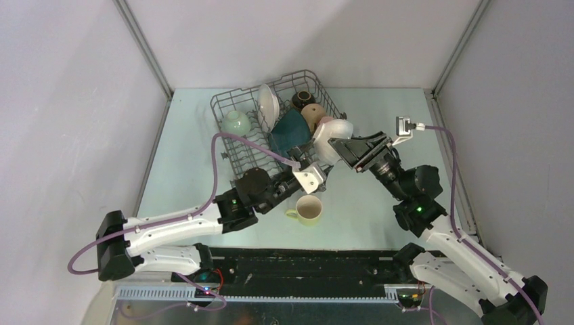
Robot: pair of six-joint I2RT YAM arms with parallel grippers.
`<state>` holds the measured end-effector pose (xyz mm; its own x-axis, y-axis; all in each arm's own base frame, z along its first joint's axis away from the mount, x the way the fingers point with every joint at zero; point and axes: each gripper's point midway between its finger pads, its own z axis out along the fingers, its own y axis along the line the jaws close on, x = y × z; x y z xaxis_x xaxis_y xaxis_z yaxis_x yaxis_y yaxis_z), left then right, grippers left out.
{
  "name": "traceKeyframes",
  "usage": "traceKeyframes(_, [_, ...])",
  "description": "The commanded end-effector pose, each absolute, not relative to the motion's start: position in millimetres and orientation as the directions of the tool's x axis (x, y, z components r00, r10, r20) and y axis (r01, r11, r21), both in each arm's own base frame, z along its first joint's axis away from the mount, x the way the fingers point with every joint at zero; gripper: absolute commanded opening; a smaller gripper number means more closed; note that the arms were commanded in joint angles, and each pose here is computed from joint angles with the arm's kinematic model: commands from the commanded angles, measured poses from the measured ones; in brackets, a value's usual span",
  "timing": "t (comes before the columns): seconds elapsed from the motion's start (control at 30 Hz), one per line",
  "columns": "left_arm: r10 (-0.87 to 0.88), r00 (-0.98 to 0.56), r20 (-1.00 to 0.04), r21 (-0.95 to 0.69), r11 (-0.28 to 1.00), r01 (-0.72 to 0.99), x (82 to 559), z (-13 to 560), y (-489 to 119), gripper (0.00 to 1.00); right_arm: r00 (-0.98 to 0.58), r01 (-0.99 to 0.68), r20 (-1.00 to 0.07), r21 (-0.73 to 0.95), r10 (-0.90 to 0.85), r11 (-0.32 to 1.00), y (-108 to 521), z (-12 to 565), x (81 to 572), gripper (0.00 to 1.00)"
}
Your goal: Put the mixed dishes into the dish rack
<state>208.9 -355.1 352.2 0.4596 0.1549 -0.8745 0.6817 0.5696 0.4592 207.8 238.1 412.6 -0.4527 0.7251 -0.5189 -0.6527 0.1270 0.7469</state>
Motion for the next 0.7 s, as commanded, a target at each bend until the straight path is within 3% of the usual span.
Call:
traceKeyframes(0.0, [0.151,0.483,-0.862,0.448,0.672,0.589,222.0,384.0,-334.9,0.00,-0.423,-0.676,-0.510,0.728,0.749,0.114,236.0,427.7,209.9,0.62])
traceKeyframes(0.03, [0.159,0.479,-0.863,0.447,0.679,0.582,224.0,382.7,-332.4,0.00,-0.432,-0.664,-0.506,0.739,0.747,0.116,238.4,423.9,213.8,0.66])
traceKeyframes(0.07, [0.172,0.471,-0.866,0.445,0.695,0.565,228.7,381.7,-327.7,0.00,-0.435,-0.657,-0.502,0.744,0.747,0.118,238.8,422.2,216.4,0.78])
traceKeyframes(0.2, [0.239,0.437,-0.867,0.458,0.728,0.510,244.3,373.4,-308.1,0.00,-0.470,-0.613,-0.486,0.780,0.737,0.124,246.8,406.1,232.7,0.96])
traceKeyframes(0.5, [0.421,0.254,-0.871,0.485,0.821,0.302,299.0,335.5,-230.3,0.00,-0.540,-0.515,-0.437,0.847,0.719,0.128,257.6,363.2,283.8,1.00])
traceKeyframes(0.67, [0.566,0.131,-0.814,0.580,0.789,0.202,319.6,310.4,-192.6,0.00,-0.529,-0.484,-0.459,0.854,0.713,0.190,248.5,346.2,298.2,1.00])
